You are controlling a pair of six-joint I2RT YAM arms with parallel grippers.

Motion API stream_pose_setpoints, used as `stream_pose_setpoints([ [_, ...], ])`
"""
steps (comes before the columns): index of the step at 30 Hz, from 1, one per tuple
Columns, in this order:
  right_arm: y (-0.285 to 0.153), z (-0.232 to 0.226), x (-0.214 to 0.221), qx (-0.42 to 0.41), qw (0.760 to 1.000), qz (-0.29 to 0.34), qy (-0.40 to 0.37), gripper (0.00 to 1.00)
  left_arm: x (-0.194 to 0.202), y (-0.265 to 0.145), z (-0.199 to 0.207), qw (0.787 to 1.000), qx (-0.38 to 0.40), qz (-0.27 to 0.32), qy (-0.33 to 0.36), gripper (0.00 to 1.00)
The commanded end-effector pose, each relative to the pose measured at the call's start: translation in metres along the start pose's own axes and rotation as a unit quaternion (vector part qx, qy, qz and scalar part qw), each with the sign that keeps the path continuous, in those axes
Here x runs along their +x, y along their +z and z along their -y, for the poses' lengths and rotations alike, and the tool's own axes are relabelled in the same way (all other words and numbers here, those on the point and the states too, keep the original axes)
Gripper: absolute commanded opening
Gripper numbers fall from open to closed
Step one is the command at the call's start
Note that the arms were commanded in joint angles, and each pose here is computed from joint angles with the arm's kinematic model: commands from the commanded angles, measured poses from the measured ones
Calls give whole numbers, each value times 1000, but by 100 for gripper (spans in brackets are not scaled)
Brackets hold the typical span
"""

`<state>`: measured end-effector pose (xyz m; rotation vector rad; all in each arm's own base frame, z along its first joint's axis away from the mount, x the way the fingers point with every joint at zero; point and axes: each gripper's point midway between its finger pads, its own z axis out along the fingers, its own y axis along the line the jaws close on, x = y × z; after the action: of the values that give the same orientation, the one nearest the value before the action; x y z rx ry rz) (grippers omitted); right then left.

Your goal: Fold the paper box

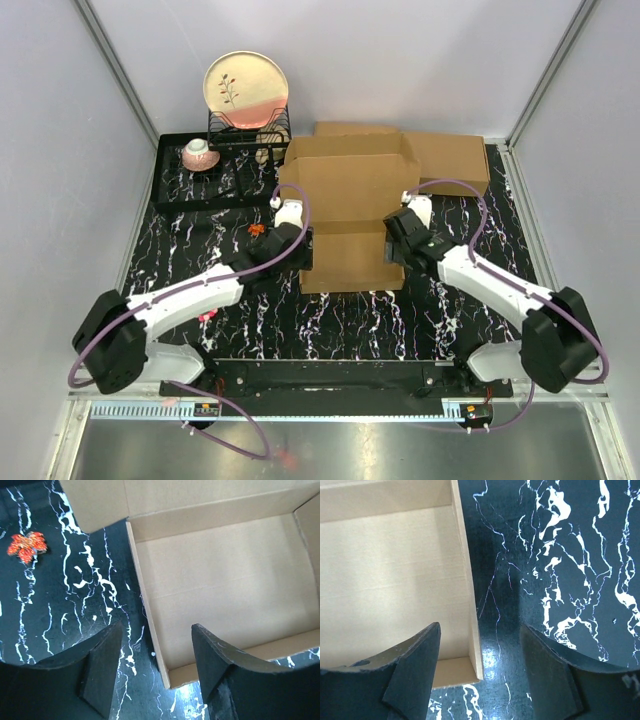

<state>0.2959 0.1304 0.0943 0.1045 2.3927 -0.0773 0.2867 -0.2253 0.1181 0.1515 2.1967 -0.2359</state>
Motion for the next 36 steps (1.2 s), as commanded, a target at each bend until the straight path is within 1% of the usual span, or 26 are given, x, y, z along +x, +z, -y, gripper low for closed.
stream_pose_setpoints([
  [1,-34,3,-39,-14,998,52,33,72,-37,-31,-3,999,7,45,-4,62],
  [2,-39,5,-41,-16,998,55,34,73,-43,-40,-8,998,7,58,-6,63],
  [4,-51,7,-49,-26,997,70,36,73,-37,-46,-27,997,-27,65,-5,63],
  [5,-55,10,-49,-26,996,72,35,73,-38,-54,-38,996,-40,76,-20,63],
  [6,-63,12,-53,-33,995,82,36,73,-29,-55,-59,993,-82,82,-30,63],
  [7,-66,13,-54,-37,995,87,37,73,-21,-59,-73,990,-106,81,-47,67],
  [8,-68,13,-52,-42,994,90,35,73,-23,-65,-81,984,-111,100,-98,71],
  [9,-75,15,-56,-50,993,102,40,73,-10,-61,-102,979,-135,95,-123,71],
  [10,-75,16,-55,-53,992,105,40,73,-12,-59,-107,974,-131,104,-154,70],
  [11,-75,15,-52,-59,992,107,40,72,-14,-56,-124,965,-144,112,-190,68],
  [12,-76,15,-53,-64,991,112,42,72,-4,-48,-128,963,-141,97,-208,66],
  [13,-75,14,-53,-68,990,114,44,72,-7,-42,-132,956,-140,101,-237,63],
  [14,-74,12,-51,-73,990,111,41,72,-5,-30,-140,953,-143,79,-254,60],
  [15,-74,10,-49,-77,990,108,40,72,-6,-22,-142,950,-145,73,-265,59],
  [16,-74,7,-50,-83,990,107,41,72,-1,-7,-144,946,-154,54,-279,59],
  [17,-74,6,-50,-87,990,105,41,72,-13,0,-143,943,-149,57,-292,58],
  [19,-75,2,-51,-97,989,106,43,72,-16,18,-141,932,-157,55,-323,58],
  [21,-78,0,-52,-105,987,108,47,72,-30,30,-136,924,-149,71,-345,59],
  [22,-78,-2,-51,-110,987,107,48,72,-23,41,-137,917,-161,59,-361,59],
  [23,-79,-2,-52,-112,987,108,49,72,-34,46,-137,913,-165,69,-367,59],
  [26,-81,-2,-53,-115,986,112,51,72,-36,66,-142,902,-196,62,-380,59],
  [30,-83,-2,-54,-119,985,116,52,72,-38,90,-140,895,-201,58,-393,59],
  [31,-84,-3,-56,-121,984,118,52,72,-35,100,-140,893,-207,49,-398,58],
  [33,-84,-2,-56,-120,985,117,51,72,-30,109,-138,889,-207,37,-408,58],
  [34,-85,-2,-56,-120,984,118,51,72,-22,114,-139,887,-211,29,-409,57],
  [36,-87,-2,-56,-122,984,120,51,72,-20,119,-139,882,-208,34,-423,57],
])
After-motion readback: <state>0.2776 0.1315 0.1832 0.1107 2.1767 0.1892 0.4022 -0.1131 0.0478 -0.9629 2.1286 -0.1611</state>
